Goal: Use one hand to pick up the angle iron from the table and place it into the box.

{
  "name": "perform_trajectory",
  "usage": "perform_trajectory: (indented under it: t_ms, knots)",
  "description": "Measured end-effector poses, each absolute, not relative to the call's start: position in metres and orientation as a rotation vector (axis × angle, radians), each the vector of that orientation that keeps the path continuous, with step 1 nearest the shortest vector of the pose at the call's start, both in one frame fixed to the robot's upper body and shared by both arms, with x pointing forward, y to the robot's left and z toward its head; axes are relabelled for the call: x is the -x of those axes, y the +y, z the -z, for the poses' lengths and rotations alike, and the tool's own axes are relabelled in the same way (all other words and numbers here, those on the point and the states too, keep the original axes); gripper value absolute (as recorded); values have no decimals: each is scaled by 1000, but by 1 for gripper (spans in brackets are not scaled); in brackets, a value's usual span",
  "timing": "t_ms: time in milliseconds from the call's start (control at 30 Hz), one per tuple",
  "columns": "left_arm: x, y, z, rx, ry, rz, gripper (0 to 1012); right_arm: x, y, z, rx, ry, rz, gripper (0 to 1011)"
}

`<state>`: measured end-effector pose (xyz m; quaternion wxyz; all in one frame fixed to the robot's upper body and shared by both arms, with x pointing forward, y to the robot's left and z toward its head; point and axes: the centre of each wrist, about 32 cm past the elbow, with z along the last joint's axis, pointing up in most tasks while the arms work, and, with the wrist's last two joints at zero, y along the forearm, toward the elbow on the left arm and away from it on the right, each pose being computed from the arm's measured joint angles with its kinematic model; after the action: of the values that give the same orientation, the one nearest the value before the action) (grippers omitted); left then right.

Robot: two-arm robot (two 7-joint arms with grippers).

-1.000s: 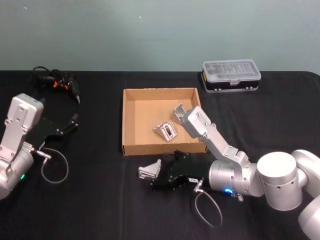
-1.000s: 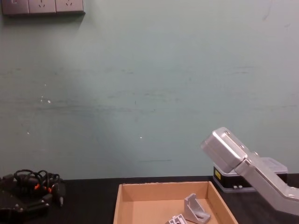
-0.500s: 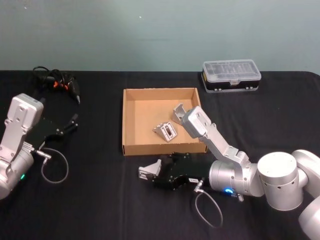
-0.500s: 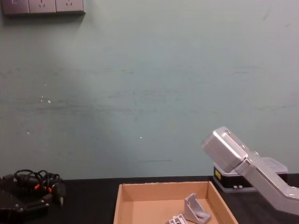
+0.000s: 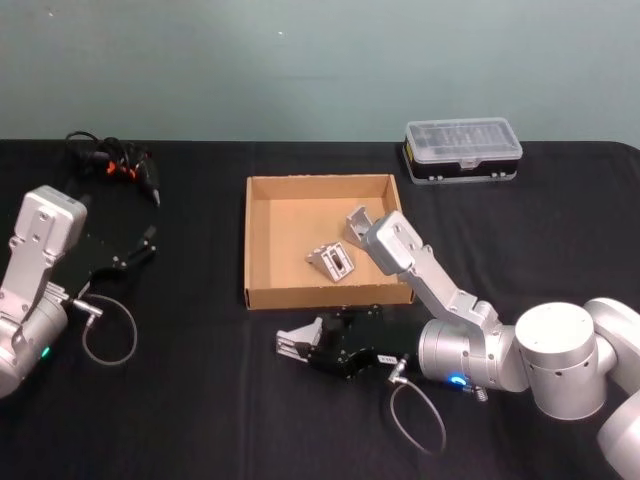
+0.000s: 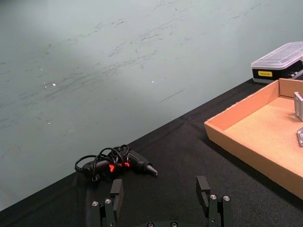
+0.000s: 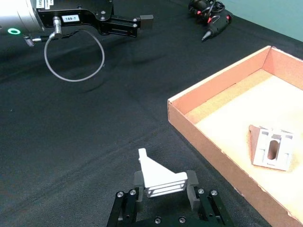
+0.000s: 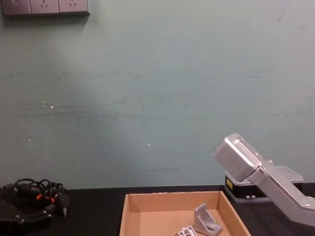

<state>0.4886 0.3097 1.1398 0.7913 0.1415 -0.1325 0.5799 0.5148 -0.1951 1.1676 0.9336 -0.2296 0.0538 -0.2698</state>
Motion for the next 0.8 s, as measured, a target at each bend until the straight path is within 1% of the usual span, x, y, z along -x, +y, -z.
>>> perform_trajectory:
  t_ms: [167,267,567,633,800]
  knots:
    - [-489,310,-1140,-305,-285,-1248,1011,-515,-195,-1168,469,109,551,538]
    - [-489,310,-1140,-305,-285,-1248,1011,-514,-196,-1173,456,99,549,537]
    - [-489,310,-1140,-305,-285,-1248,1011,-518,-197,-1207,377,45,554,537]
    - [-489,310,-1140,-304,-285,-1248,1011,-523,-197,-1217,367,23,559,538]
    - [-489,310,-1140,-305,-285,-1248,1011,-539,-190,-1232,365,7,581,538]
